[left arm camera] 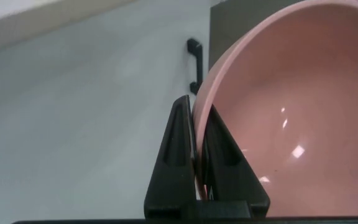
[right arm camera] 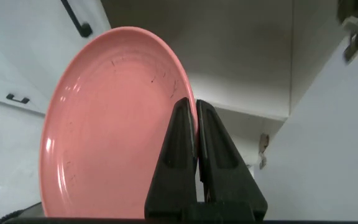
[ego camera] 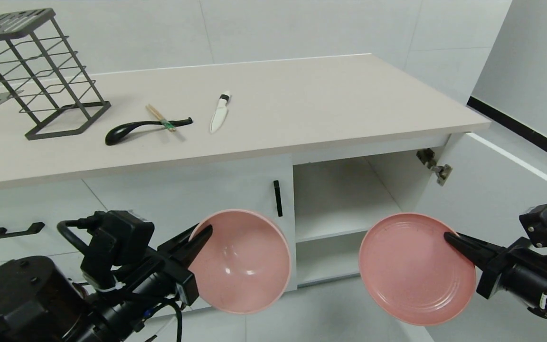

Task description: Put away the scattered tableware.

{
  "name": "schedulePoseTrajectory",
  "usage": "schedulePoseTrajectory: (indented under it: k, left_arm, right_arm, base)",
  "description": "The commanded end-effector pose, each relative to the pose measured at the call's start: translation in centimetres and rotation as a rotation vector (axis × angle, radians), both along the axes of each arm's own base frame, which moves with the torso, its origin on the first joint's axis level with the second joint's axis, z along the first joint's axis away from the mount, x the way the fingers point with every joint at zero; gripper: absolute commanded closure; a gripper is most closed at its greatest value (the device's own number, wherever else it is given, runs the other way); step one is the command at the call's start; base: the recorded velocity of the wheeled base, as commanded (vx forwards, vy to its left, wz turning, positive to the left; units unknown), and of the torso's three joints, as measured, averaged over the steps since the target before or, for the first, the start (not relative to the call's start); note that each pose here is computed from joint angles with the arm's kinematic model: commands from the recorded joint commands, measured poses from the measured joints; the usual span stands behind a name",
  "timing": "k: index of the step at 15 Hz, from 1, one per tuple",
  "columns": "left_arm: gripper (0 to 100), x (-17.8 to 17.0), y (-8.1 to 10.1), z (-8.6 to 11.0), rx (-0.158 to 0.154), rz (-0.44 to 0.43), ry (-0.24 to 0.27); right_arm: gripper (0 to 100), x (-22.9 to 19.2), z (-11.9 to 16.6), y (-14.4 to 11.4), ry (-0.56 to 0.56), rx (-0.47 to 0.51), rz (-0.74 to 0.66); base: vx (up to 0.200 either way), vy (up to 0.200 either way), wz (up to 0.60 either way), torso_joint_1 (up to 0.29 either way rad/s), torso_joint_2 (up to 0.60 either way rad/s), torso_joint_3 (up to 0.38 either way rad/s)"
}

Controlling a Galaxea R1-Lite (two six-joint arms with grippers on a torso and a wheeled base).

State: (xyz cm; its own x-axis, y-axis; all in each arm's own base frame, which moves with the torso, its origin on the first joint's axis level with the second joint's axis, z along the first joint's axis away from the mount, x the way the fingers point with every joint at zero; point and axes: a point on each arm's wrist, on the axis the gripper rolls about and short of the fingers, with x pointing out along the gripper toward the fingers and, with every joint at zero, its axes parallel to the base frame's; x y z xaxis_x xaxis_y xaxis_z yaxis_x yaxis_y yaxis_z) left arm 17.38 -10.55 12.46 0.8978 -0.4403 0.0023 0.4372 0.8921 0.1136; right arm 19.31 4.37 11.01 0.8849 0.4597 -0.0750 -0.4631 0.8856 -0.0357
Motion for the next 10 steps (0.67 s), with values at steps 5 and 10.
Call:
schedulePoseTrajectory:
  k: [5,10]
  left_arm:
    - [100,-0.7,1.1,0.2,-0.044,0.029,0.011]
    - [100,-1.2,1.4,1.0,-0.165,0.027,0.025]
  right_arm:
    - [100,2.1,-1.0,0.8,0.033,-0.007,0.019]
    - [100,2.4,-1.5,0.9,0.05,-0.012,0.017]
  base:
    - [0.0,0.0,0.0,-0.248,0.39,0.17]
    - [0.0,0.0,0.0,-0.209,0.3,0.118]
